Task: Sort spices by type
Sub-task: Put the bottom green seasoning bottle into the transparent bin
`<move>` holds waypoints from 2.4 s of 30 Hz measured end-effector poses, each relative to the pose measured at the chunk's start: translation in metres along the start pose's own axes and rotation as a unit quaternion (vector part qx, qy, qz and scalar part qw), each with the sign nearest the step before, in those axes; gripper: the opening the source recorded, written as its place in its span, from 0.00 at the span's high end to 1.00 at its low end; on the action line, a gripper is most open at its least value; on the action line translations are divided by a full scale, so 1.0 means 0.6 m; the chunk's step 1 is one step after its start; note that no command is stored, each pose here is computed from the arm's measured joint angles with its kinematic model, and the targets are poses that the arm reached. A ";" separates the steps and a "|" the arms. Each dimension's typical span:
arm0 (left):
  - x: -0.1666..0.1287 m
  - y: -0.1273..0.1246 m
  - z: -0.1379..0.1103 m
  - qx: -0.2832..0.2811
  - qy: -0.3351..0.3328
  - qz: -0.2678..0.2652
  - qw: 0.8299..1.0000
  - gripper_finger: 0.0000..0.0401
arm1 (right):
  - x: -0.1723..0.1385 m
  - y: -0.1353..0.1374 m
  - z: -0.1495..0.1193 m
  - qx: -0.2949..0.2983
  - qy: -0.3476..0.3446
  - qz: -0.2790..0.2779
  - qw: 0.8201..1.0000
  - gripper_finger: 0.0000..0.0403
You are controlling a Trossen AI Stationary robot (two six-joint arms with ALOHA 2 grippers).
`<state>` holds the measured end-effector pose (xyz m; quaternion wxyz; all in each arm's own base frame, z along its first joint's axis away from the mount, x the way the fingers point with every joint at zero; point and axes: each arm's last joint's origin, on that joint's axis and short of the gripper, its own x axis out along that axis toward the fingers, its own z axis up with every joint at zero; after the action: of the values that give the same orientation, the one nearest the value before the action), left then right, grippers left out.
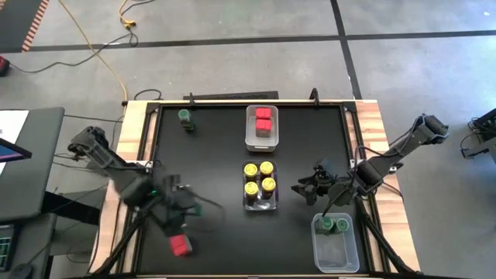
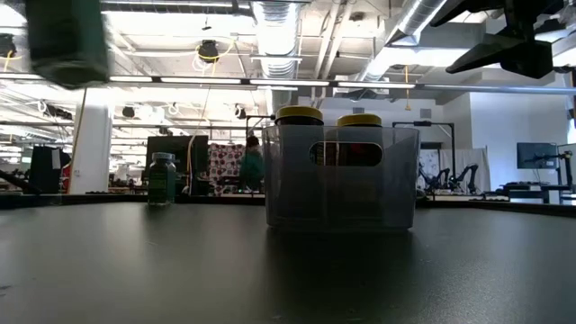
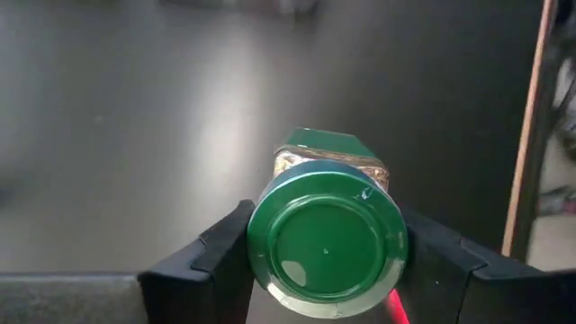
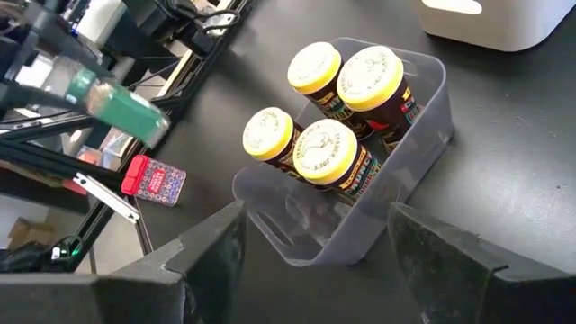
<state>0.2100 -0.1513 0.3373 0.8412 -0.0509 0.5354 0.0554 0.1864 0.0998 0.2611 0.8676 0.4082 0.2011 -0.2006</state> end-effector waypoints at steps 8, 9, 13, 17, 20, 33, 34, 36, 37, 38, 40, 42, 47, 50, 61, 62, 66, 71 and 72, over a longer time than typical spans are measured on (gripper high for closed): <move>0.082 -0.027 0.092 -0.024 0.039 -0.005 0.999 0.49 | 0.000 0.000 -0.001 -0.001 0.004 0.000 1.000 0.27; 0.092 -0.035 0.102 -0.018 0.043 -0.006 0.999 0.49 | 0.000 -0.001 -0.001 -0.002 0.004 -0.001 1.000 0.27; 0.128 -0.069 0.142 -0.011 0.052 -0.013 0.999 0.49 | 0.000 -0.003 -0.002 -0.006 0.010 -0.005 1.000 0.27; 0.161 -0.095 0.179 -0.010 0.045 -0.014 0.999 0.49 | 0.000 -0.003 -0.003 -0.007 0.021 -0.005 1.000 0.27; 0.189 -0.104 0.202 -0.014 0.046 -0.012 0.999 0.49 | 0.000 -0.003 -0.003 -0.006 0.022 -0.005 1.000 0.27; 0.290 -0.114 0.267 -0.064 0.077 -0.044 0.994 0.49 | 0.000 -0.004 -0.004 -0.023 0.031 -0.005 0.999 0.27; 0.293 -0.113 0.269 -0.065 0.077 -0.044 0.994 0.49 | 0.000 -0.005 -0.004 -0.024 0.032 -0.006 0.999 0.27; 0.296 -0.110 0.272 -0.068 0.079 -0.042 0.994 0.49 | 0.000 -0.006 -0.005 -0.027 0.033 -0.009 0.999 0.27; 0.297 -0.108 0.272 -0.071 0.081 -0.040 0.993 0.49 | 0.000 -0.007 -0.005 -0.028 0.033 -0.011 0.999 0.27; 0.297 -0.106 0.273 -0.074 0.083 -0.038 0.993 0.49 | 0.000 -0.007 -0.005 -0.030 0.034 -0.013 0.999 0.27; 0.298 -0.102 0.274 -0.079 0.084 -0.036 0.993 0.49 | 0.000 -0.008 -0.005 -0.031 0.035 -0.015 0.999 0.27; 0.298 -0.100 0.274 -0.080 0.086 -0.034 0.993 0.49 | 0.000 -0.009 -0.005 -0.033 0.035 -0.016 0.999 0.27; 0.299 -0.097 0.276 -0.077 0.081 -0.029 0.993 0.47 | 0.000 -0.008 -0.006 -0.043 0.036 -0.015 0.998 0.27; 0.300 -0.096 0.276 -0.073 0.076 -0.021 0.994 0.45 | 0.000 -0.009 -0.006 -0.044 0.037 -0.016 0.998 0.27; 0.300 -0.096 0.278 -0.093 0.069 -0.014 0.993 0.44 | 0.000 -0.009 -0.006 -0.048 0.037 -0.017 0.998 0.27; 0.300 -0.096 0.278 -0.095 0.069 -0.014 0.993 0.44 | 0.000 -0.009 -0.006 -0.052 0.037 -0.017 0.998 0.27; 0.300 -0.096 0.278 -0.102 0.069 -0.013 0.992 0.44 | 0.000 -0.009 -0.006 -0.055 0.038 -0.017 0.998 0.27; 0.300 -0.096 0.278 -0.107 0.069 -0.013 0.992 0.44 | -0.001 -0.009 -0.006 -0.058 0.039 -0.016 0.997 0.27; 0.300 -0.096 0.278 -0.108 0.069 -0.013 0.992 0.44 | -0.001 -0.009 -0.006 -0.058 0.039 -0.016 0.997 0.27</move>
<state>0.4434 -0.1772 0.2456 0.7926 -0.1520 0.5822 0.0985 0.1826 0.0994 0.2557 0.8780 0.3612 0.2530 -0.1862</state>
